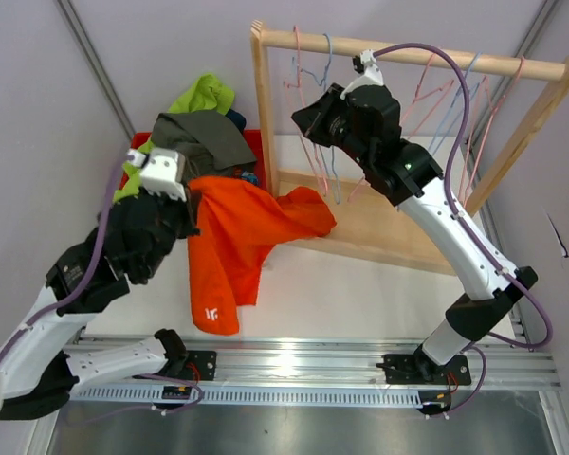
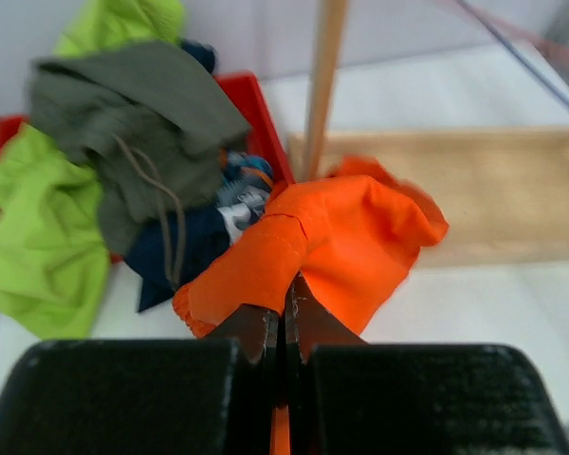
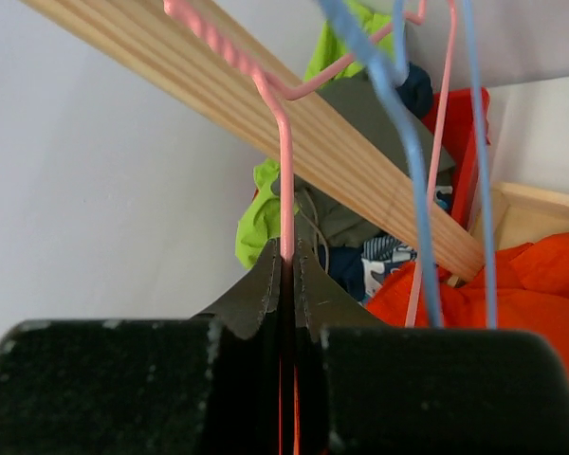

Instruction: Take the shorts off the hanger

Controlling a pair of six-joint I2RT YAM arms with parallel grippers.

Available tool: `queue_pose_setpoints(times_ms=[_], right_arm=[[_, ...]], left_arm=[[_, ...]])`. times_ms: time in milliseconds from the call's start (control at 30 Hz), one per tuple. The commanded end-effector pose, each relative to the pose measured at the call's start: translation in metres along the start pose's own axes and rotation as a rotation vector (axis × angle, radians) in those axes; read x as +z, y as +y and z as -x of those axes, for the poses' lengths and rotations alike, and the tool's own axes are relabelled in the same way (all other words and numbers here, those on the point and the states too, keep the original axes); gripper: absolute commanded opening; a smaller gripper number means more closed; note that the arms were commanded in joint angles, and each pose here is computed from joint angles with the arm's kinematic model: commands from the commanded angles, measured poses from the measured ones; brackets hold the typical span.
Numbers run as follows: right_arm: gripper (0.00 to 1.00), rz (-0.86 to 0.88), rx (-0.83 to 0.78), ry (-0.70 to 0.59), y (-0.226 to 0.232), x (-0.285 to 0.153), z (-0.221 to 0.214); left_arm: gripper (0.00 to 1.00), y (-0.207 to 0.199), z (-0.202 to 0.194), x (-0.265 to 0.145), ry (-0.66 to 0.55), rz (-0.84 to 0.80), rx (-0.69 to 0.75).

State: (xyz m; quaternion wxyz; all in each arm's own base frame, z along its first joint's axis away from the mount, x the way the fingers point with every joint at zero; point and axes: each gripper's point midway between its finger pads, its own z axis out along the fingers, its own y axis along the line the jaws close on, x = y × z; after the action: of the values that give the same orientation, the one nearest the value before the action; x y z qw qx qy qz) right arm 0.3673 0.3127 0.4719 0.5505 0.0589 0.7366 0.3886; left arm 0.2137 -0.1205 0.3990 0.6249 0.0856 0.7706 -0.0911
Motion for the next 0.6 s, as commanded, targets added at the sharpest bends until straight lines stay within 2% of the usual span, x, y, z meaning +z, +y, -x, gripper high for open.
queue_pose_setpoints(times_ms=[0, 33, 67, 133, 167, 200, 233, 267, 300, 333, 367, 400, 433, 467, 500, 533, 567], right_arm=[[0.0, 0.084, 0.036, -0.045, 0.019, -0.014, 0.02], [0.0, 0.073, 0.034, -0.03, 0.011, -0.011, 0.01], [0.0, 0.073, 0.038, -0.027, 0.008, -0.013, 0.007], [0.0, 0.095, 0.058, -0.039, 0.008, -0.026, 0.008], [0.01, 0.064, 0.055, -0.002, -0.008, -0.023, -0.011], [0.13, 0.062, 0.058, 0.007, -0.012, -0.026, -0.016], [0.53, 0.073, 0.062, -0.005, -0.012, -0.037, -0.013], [0.69, 0.038, 0.057, 0.03, -0.029, -0.037, -0.032], [0.81, 0.024, 0.056, 0.037, -0.036, -0.04, -0.038], [0.94, 0.032, 0.061, 0.028, -0.036, -0.052, -0.036], [0.98, 0.001, 0.055, 0.06, -0.054, -0.052, -0.055], [0.99, 0.002, 0.053, 0.064, -0.058, -0.057, -0.06], [1.0, -0.001, 0.055, 0.065, -0.063, -0.062, -0.065], [0.99, -0.011, 0.053, 0.082, -0.076, -0.072, -0.079], [0.99, -0.004, 0.052, 0.091, -0.081, -0.077, -0.085], [0.99, 0.001, 0.049, 0.092, -0.085, -0.082, -0.09], [0.99, 0.019, 0.053, 0.082, -0.085, -0.094, -0.089]], left_arm=[[0.0, 0.026, 0.072, -0.008, -0.165, 0.079, 0.016], [0.0, 0.029, 0.078, -0.004, -0.167, 0.092, 0.03], [0.0, 0.046, 0.103, -0.012, -0.219, 0.139, 0.005], [0.0, 0.048, 0.114, 0.004, -0.208, 0.144, 0.052], [0.0, 0.069, 0.139, -0.006, -0.262, 0.208, 0.029], [0.0, 0.072, 0.145, -0.003, -0.265, 0.205, 0.045], [0.0, 0.091, 0.156, 0.006, -0.267, 0.279, 0.042], [0.0, 0.1, 0.162, 0.009, -0.27, 0.304, 0.039], [0.0, 0.107, 0.176, 0.007, -0.301, 0.318, 0.02], [0.0, 0.123, 0.185, 0.022, -0.296, 0.35, 0.012], [0.0, 0.132, 0.188, 0.03, -0.293, 0.368, -0.003], [0.0, 0.136, 0.212, 0.02, -0.366, 0.376, -0.051], [0.0, 0.151, 0.217, 0.029, -0.372, 0.394, -0.066], [0.0, 0.16, 0.213, 0.059, -0.35, 0.38, -0.111], [0.0, 0.162, 0.226, 0.064, -0.386, 0.355, -0.127], [0.0, 0.17, 0.252, 0.054, -0.473, 0.349, -0.13], [0.0, 0.184, 0.234, 0.101, -0.402, 0.34, -0.168]])
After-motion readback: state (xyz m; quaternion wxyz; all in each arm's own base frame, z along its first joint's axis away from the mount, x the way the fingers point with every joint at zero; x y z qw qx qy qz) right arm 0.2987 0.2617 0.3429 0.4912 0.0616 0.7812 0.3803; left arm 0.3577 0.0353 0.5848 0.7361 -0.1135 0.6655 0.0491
